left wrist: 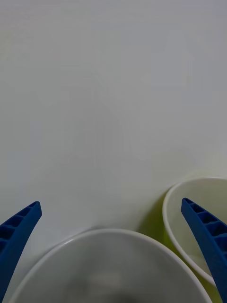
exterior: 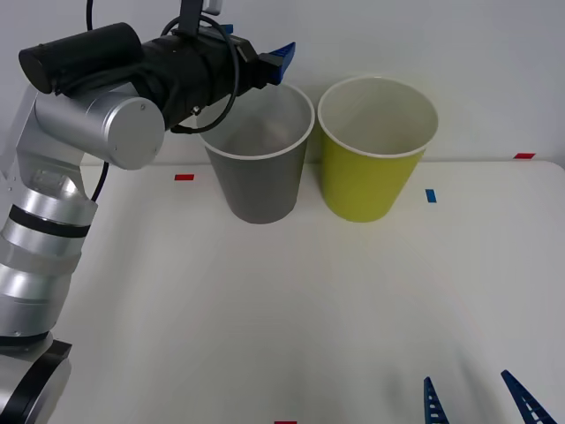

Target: Put cans in the gray bin and PET bottles in the light green bin.

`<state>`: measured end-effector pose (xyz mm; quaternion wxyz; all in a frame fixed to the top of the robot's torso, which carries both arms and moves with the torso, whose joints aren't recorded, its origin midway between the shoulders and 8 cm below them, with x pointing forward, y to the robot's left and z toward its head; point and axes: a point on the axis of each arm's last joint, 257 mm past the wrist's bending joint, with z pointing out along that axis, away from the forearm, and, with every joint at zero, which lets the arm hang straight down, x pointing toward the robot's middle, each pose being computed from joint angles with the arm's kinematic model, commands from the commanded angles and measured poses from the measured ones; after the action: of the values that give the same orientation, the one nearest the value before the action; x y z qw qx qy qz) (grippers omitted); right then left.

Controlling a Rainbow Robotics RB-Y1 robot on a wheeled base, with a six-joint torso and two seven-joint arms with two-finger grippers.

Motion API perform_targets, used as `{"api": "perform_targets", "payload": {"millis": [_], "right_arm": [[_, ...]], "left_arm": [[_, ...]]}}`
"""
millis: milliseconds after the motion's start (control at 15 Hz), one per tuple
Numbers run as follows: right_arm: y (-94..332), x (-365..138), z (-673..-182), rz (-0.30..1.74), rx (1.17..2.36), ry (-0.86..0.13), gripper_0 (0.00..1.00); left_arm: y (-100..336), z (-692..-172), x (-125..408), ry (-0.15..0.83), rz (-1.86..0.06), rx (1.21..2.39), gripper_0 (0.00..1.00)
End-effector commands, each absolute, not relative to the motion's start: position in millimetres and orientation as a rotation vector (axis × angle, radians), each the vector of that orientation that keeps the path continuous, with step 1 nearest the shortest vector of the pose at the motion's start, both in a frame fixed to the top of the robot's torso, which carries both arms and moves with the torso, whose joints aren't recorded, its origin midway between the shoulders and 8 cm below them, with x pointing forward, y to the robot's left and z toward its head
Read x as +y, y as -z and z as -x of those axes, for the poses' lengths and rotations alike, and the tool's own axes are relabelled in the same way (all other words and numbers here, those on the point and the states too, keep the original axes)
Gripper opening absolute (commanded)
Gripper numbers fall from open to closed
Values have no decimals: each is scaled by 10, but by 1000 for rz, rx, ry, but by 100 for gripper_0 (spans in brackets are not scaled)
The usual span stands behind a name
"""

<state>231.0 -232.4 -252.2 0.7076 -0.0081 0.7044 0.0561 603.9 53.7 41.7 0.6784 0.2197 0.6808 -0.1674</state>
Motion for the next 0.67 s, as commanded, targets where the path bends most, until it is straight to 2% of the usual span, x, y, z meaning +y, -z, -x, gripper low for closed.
{"api": "perform_targets", "payload": {"millis": [67, 333, 667], "right_arm": [[2522, -2324, -2310, 18, 1564, -124, 100], [2522, -2324, -2310, 18, 1564, -124, 100], [2522, -2324, -2310, 18, 1564, -124, 100]], "left_arm": [[-557, -5749, 745, 338, -532, 1608, 100], [-603, -5272, 1140, 275, -514, 1622, 100], [-383, -4801, 1522, 223, -451, 1612, 100]]}}
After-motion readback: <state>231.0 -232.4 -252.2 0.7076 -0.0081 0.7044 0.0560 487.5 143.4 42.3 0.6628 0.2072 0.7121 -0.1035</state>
